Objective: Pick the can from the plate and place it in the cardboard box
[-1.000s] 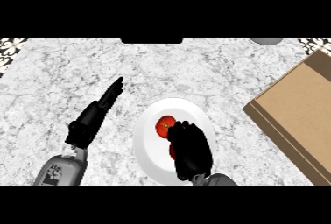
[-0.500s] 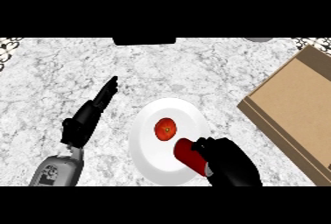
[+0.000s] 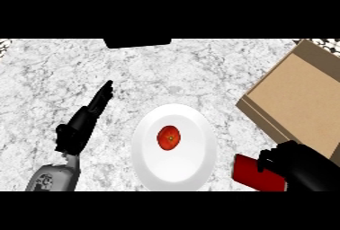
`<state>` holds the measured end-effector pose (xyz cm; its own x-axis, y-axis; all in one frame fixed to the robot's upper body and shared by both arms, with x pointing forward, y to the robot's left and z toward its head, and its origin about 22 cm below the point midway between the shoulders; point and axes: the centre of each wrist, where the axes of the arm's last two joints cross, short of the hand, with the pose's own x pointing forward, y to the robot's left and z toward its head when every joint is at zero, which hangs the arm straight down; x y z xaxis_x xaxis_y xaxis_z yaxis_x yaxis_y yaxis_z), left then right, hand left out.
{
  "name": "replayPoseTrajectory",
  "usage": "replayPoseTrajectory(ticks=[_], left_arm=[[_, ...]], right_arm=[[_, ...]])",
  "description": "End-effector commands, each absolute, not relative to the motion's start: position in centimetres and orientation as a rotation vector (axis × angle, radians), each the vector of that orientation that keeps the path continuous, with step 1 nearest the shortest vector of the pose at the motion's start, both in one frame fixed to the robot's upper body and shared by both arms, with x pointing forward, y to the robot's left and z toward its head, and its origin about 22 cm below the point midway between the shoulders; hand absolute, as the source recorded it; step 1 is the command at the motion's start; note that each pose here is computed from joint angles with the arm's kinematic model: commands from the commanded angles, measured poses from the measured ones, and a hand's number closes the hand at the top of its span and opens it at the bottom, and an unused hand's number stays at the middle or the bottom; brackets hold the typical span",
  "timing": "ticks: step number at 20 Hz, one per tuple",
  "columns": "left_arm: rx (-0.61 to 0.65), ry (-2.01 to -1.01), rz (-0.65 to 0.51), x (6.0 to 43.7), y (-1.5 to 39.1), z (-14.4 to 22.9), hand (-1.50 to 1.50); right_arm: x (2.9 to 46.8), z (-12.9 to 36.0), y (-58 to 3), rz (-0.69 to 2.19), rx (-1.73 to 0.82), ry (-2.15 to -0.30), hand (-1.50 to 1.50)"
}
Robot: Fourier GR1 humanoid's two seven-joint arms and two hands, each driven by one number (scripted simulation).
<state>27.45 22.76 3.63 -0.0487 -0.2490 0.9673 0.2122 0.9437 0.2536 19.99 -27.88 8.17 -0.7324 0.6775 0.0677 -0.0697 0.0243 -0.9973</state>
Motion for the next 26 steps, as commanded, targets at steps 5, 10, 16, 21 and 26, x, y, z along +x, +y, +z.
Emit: replayPoseTrajectory(ticks=[5,10,16,21,26], left_arm=[[0.053,-1.555,-0.344,26.5,24.1,2.9,0.0],[0.074,-1.565,-0.324,26.7,24.3,3.5,0.0],[0.048,-1.584,-0.387,27.0,24.1,4.0,0.0],[-0.008,-1.599,-0.406,26.8,21.8,3.9,0.0],[-0.027,-1.608,-0.428,26.6,21.5,4.4,0.0]], right_arm=[[19.7,12.8,-35.3,1.7,-0.473,-1.986,1.5],[19.9,15.3,-40.3,1.514,-0.456,-2.098,1.5],[18.9,20.4,-49.1,1.319,-0.452,-2.125,1.5],[16.6,25.4,-55.1,1.187,-0.522,-2.103,1.5],[15.5,26.4,-56.9,1.136,-0.526,-2.065,1.5]])
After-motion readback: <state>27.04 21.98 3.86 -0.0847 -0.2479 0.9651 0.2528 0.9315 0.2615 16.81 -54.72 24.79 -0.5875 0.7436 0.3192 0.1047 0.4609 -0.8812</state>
